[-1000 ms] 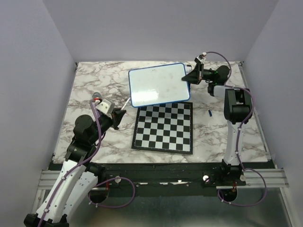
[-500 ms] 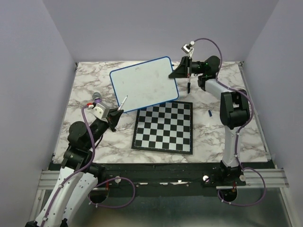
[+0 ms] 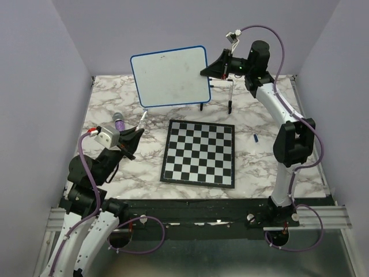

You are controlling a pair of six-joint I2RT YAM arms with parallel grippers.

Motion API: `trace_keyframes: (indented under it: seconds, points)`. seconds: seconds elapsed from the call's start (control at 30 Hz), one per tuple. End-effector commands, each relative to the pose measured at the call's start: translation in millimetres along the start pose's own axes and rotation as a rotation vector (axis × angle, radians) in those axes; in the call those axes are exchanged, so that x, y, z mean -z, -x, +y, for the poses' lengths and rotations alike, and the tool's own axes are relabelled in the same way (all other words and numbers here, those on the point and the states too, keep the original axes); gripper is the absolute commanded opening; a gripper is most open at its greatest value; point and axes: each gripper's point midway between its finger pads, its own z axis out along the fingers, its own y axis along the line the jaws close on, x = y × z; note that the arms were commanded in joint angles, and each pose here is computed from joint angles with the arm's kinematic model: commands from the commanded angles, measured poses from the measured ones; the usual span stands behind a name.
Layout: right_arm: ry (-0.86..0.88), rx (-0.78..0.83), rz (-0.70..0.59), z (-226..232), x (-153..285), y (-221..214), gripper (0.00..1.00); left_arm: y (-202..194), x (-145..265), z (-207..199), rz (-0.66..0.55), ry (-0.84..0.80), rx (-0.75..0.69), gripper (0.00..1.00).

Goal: Write a sentence on the whiteboard
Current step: Put down the whiteboard at the center of the board.

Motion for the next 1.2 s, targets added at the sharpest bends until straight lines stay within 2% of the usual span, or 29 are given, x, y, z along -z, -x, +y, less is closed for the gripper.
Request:
trace_keyframes:
  seconds: [0.0, 0.2, 0.37, 0.8, 0.93, 1.17]
  points:
    - [-0.181, 0.178, -0.049, 1.7, 7.2, 18.9, 0.0, -1.7, 1.4, 4.7, -0.004, 0.032, 0.03, 0.0]
    - [-0.352, 0.31, -0.039, -20.4, 19.9, 12.6, 0.0, -11.4, 0.5, 5.2, 0.007, 0.032, 0.044, 0.0]
    - [-0.442, 0.39, -0.005, -40.4, 33.8, -10.1, 0.0, -19.8, 0.0, 5.6, 0.019, 0.032, 0.053, 0.0]
    - [-0.499, 0.465, 0.071, -53.8, 60.4, -81.0, 0.0, -47.7, -11.2, 5.2, 0.053, 0.026, 0.164, 0.0]
    - [-0.522, 0.389, 0.103, -62.3, 78.8, -108.1, 0.0, -56.7, -14.6, 5.0, 0.094, 0.021, 0.173, 0.0]
    - [-0.501, 0.134, 0.122, -72.5, 105.7, -129.0, 0.0, -80.1, -29.6, -0.4, 0.163, -0.031, 0.218, 0.0]
